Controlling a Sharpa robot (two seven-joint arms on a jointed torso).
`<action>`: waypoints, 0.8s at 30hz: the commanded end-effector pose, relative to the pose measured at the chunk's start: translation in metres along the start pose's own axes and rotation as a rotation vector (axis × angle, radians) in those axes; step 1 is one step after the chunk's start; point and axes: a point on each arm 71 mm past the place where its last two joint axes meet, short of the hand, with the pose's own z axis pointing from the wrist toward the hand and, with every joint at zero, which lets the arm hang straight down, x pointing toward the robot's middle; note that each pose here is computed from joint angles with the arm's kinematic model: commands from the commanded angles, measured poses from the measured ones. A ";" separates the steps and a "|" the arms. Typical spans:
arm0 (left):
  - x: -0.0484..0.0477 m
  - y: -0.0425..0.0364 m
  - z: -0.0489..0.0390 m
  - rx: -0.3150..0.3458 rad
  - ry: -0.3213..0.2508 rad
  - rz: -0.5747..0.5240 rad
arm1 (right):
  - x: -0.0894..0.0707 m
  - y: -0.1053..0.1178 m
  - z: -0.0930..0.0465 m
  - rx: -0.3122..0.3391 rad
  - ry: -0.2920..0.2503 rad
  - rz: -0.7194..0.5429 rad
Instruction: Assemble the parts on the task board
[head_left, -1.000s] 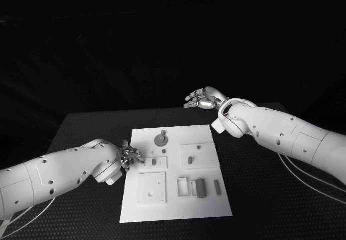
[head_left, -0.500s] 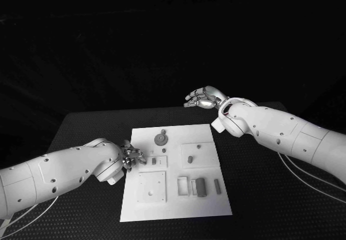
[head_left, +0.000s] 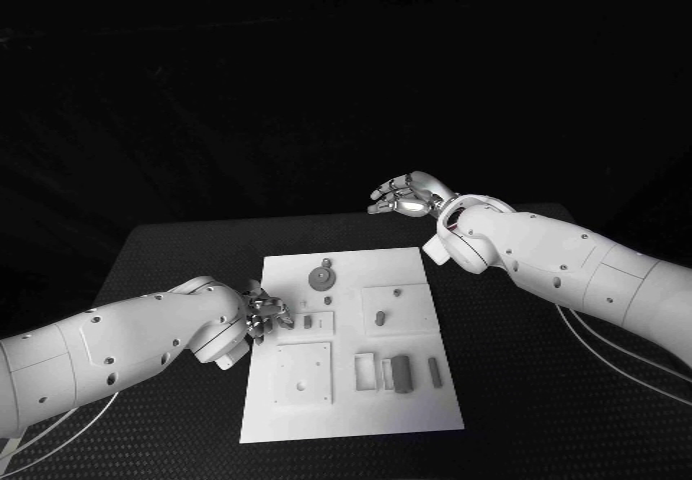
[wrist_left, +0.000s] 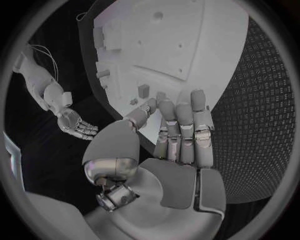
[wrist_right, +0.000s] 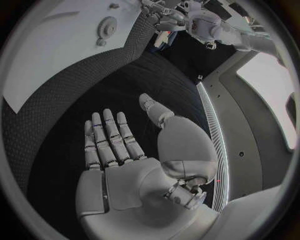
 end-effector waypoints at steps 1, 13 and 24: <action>0.0016 -0.0008 0.0000 0.002 0.008 0.021 | 0.001 0.001 0.000 -0.008 0.011 0.002; 0.0000 0.0008 0.0003 0.000 0.001 0.037 | 0.000 0.000 -0.001 -0.008 0.010 0.001; -0.0017 0.0013 0.0005 0.001 -0.015 0.043 | 0.000 0.000 -0.001 -0.007 0.011 0.002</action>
